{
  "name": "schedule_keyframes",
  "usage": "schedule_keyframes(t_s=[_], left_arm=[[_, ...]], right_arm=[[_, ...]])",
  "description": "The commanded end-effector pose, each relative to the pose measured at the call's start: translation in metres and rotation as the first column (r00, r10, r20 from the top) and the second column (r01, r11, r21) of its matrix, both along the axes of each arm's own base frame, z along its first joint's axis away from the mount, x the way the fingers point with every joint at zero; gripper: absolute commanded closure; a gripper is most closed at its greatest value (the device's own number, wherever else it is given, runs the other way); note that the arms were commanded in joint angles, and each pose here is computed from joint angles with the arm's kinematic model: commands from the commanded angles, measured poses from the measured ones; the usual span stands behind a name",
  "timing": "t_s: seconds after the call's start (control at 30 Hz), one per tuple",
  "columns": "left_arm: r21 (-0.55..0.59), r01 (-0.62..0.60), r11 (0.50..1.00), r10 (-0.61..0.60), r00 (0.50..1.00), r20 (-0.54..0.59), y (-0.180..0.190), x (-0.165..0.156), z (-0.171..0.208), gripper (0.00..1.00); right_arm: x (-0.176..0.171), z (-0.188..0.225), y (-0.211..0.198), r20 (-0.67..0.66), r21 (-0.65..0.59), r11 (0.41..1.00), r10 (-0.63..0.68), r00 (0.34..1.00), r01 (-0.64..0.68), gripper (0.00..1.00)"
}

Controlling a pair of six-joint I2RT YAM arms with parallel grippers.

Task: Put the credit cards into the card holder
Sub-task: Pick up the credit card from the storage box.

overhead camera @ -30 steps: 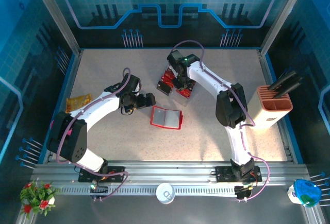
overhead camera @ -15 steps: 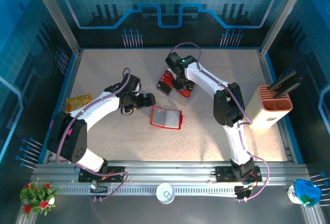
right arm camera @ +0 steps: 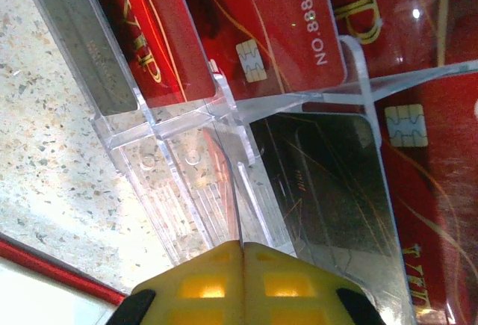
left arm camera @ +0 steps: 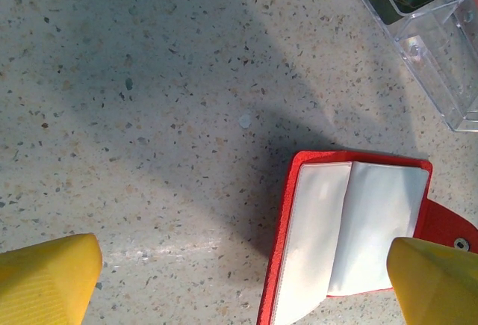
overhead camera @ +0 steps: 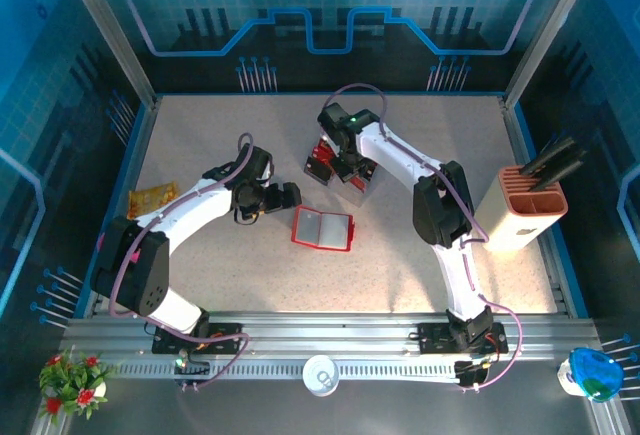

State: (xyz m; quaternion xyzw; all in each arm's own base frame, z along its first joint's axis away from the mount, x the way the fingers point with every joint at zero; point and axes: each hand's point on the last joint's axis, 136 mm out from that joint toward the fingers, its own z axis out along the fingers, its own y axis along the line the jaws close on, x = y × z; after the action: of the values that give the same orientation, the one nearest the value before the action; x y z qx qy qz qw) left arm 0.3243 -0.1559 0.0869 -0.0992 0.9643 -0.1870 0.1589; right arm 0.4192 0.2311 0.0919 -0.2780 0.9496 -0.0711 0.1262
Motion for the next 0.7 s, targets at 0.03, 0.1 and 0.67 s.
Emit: schedule_keyframes(t_s=[0.03,0.1,0.67], left_arm=[[0.003,0.027,1.0,-0.027,0.999,-0.029,-0.002,-0.009,-0.008,0.01],[0.001,0.033,0.999,-0.033,0.999,-0.024,-0.002,-0.008,-0.006,0.01],[0.096,0.182,0.979,-0.184,0.983,0.006,-0.019,-0.011,0.005,0.01]], right_arm=[[-0.011,0.01,0.007,0.004,0.025,0.997,0.073,0.997,-0.073,0.97],[-0.012,0.02,0.01,0.023,0.031,0.995,0.094,0.995,-0.095,0.99],[-0.053,0.098,0.042,0.111,0.408,0.913,-0.064,0.992,0.014,1.0]])
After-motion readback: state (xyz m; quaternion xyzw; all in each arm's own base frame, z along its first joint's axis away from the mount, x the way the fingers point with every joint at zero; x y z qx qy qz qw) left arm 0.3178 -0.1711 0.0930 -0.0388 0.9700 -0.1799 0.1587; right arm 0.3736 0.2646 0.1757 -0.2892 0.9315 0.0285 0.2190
